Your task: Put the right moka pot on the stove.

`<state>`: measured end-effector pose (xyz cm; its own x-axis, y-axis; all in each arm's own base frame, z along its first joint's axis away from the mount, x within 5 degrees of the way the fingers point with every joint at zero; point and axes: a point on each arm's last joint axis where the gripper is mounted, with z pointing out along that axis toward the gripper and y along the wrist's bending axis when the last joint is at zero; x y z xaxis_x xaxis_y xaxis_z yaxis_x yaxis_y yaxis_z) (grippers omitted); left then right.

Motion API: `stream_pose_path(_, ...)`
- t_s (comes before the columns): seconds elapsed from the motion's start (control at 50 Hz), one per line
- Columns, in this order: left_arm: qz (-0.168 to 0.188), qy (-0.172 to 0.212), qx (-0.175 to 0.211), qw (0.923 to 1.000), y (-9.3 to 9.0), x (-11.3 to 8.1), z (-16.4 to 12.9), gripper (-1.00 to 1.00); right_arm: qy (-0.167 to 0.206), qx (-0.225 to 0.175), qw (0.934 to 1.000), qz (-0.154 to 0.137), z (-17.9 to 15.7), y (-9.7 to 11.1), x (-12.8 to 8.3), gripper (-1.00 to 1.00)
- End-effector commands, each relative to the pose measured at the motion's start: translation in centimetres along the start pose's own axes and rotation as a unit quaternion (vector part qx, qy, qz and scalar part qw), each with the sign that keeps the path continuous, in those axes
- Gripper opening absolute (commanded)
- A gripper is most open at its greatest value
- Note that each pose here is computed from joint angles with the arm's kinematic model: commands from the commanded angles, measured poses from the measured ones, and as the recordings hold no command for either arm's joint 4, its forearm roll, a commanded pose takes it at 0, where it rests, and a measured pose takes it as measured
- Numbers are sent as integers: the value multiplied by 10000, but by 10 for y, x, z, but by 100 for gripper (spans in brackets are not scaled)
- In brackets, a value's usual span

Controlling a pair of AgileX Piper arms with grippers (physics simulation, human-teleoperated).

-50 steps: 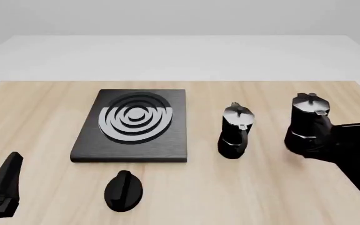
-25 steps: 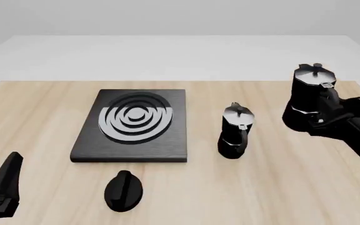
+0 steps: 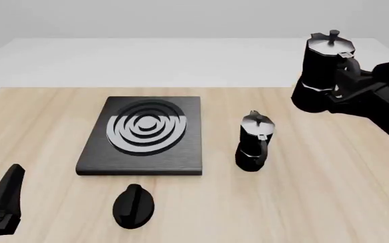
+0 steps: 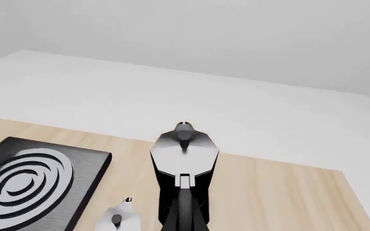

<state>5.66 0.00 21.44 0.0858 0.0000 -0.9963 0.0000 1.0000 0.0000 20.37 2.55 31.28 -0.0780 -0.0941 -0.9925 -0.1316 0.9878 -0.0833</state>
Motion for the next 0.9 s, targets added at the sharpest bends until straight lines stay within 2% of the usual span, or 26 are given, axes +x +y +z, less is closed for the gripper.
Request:
stream_pose_path(0.02,0,0,0,10000,0,0,0,100,-436,-138,9988,146,-1,4,-41,-100)
stream_pose_path(0.2,0,0,0,10000,0,0,0,100,-570,-494,9971,88,8,19,-56,-100)
stream_pose_path(0.24,0,0,0,10000,0,0,0,100,-759,-579,9950,283,-1,21,-64,-100)
stream_pose_path(0.38,0,0,0,10000,0,0,0,100,-762,-833,9933,226,11,34,-70,-100)
stream_pose_path(0.6,0,0,0,10000,0,0,0,100,-883,-1064,9898,331,27,46,-95,-100)
stream_pose_path(0.9,0,0,0,10000,0,0,0,100,-856,-1527,9836,427,41,75,-94,-100)
